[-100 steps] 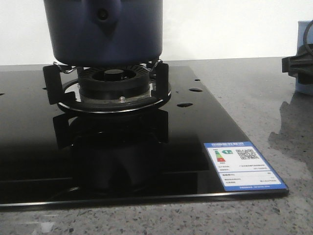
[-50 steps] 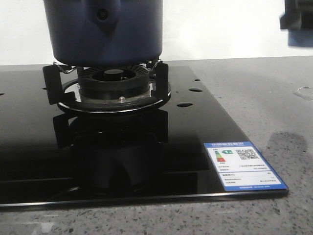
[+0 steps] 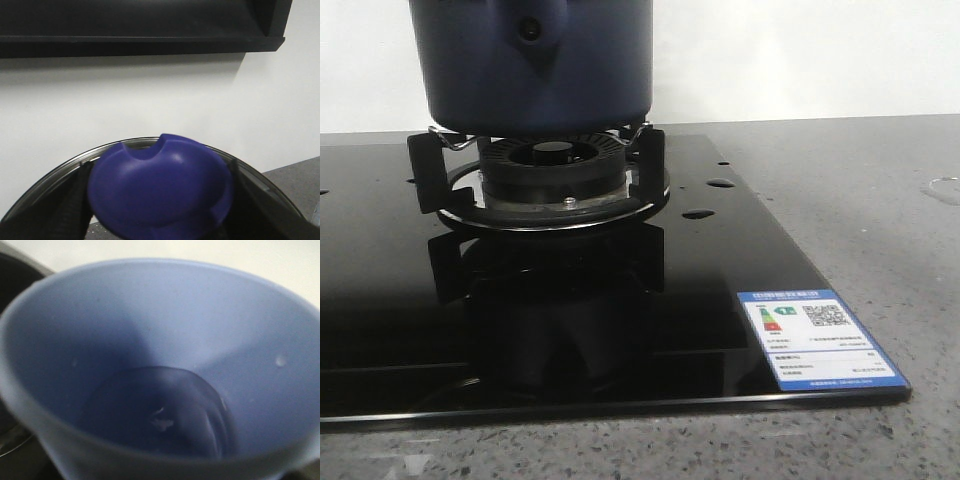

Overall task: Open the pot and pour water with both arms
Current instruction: 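Lift the blue cup with the right gripper and carry it over the pot, then tilt the cup with the right gripper to pour water into the pot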

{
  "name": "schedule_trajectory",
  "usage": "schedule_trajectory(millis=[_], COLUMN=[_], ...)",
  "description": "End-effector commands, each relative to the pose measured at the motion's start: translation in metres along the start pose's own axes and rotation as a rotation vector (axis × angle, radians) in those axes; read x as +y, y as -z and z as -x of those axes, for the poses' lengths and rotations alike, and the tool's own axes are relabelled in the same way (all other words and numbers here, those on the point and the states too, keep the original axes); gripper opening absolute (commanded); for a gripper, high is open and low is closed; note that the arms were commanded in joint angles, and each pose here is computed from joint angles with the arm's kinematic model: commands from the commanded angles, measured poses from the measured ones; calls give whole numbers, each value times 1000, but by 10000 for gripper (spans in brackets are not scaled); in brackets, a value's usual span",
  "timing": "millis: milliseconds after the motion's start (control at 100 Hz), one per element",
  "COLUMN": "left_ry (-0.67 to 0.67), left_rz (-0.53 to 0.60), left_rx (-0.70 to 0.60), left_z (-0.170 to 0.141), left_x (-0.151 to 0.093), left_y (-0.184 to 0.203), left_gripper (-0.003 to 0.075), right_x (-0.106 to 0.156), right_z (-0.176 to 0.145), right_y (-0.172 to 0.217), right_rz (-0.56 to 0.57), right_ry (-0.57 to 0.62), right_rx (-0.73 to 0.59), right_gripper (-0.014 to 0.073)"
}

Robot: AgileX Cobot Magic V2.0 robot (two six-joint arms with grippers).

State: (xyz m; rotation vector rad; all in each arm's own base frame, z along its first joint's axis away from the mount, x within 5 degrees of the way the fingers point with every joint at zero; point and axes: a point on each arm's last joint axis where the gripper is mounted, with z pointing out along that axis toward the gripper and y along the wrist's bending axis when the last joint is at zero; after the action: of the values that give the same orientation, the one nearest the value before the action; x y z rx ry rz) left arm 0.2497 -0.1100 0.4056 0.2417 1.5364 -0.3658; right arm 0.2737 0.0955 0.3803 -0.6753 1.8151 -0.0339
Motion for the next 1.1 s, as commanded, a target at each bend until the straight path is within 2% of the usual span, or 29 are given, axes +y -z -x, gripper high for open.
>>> schedule_trajectory(millis=[0, 220, 520, 780, 1090], left_ry=[11, 12, 12, 12, 12], left_rz=[39, 43, 43, 43, 43], left_rx=[-183, -194, -194, -194, -195], left_z=[31, 32, 32, 32, 32], left_x=[3, 4, 4, 4, 4], left_y=[7, 7, 7, 7, 7], left_gripper=[356, 356, 356, 356, 356], right_x=[0, 24, 41, 45, 38], right_z=[32, 55, 72, 75, 81], right_y=[7, -15, -41, -50, -49], right_rz=[-22, 23, -35, -119, -224], right_ry=[102, 329, 618, 824, 990], right_rx=[-100, -21, 79, 90, 77], right_gripper=[286, 286, 286, 286, 286])
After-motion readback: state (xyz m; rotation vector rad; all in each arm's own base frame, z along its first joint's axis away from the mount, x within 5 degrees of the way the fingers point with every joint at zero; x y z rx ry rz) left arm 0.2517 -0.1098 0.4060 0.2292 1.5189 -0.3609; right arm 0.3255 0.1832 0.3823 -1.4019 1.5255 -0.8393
